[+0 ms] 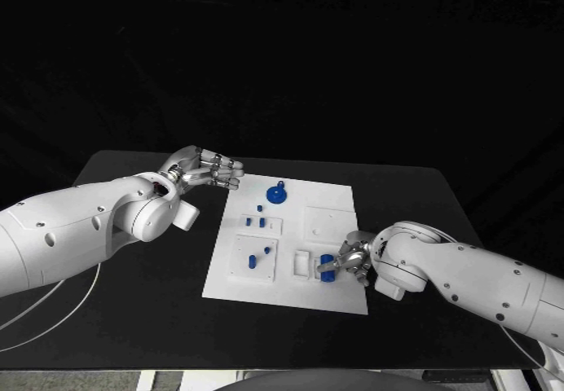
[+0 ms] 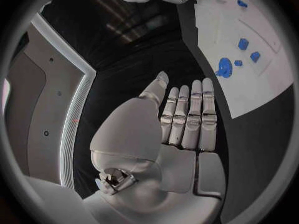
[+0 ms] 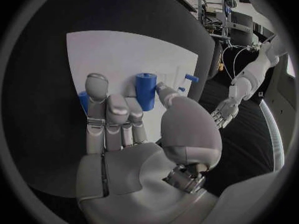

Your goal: Assemble the parts on the task board

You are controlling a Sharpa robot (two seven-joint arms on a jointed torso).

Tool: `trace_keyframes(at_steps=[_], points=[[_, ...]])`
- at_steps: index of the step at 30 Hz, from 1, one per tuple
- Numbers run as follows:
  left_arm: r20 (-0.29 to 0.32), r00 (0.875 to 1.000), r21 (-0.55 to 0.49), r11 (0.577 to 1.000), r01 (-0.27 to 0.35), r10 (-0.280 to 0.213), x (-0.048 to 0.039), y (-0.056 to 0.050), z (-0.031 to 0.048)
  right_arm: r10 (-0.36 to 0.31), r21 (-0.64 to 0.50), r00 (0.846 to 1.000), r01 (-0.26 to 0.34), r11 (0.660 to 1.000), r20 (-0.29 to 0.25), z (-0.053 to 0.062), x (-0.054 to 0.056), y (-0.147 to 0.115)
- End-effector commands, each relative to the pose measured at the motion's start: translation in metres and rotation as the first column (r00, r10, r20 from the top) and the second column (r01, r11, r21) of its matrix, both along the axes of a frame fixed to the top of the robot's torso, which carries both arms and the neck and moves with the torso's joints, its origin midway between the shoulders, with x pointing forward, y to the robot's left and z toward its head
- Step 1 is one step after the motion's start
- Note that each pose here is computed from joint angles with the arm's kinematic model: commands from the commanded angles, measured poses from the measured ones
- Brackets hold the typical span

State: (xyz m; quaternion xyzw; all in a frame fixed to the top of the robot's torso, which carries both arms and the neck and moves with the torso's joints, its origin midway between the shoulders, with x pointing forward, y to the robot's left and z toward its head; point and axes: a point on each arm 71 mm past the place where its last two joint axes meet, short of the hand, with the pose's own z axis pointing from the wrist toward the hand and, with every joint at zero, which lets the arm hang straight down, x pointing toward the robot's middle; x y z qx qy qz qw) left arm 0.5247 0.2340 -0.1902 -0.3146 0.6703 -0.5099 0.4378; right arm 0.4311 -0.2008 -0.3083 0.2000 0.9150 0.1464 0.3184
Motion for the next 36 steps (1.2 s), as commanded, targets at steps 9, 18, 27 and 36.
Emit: trace_keyframes(at_steps=[9,18,27,36], points=[[-0.012,1.0,-0.008,1.0,0.014,-0.014,-0.0002,-0.002,-0.0002,-0.022,-0.049,0.999,0.02,0.999,-0.04,-0.017,-0.007,-0.003],[-0.014,1.0,-0.008,1.0,0.016,-0.016,-0.0003,-0.002,-0.0003,-0.079,-0.005,0.996,0.079,0.997,-0.046,-0.017,-0.008,-0.01],[-0.016,1.0,-0.007,1.0,0.015,-0.015,-0.0003,-0.001,-0.0004,-0.147,0.087,0.988,0.151,0.985,-0.043,-0.002,-0.013,-0.014],[-0.022,0.999,-0.007,1.0,0.024,-0.024,-0.0006,-0.003,-0.0008,-0.157,0.132,0.987,0.158,0.979,-0.017,0.018,-0.013,-0.011]])
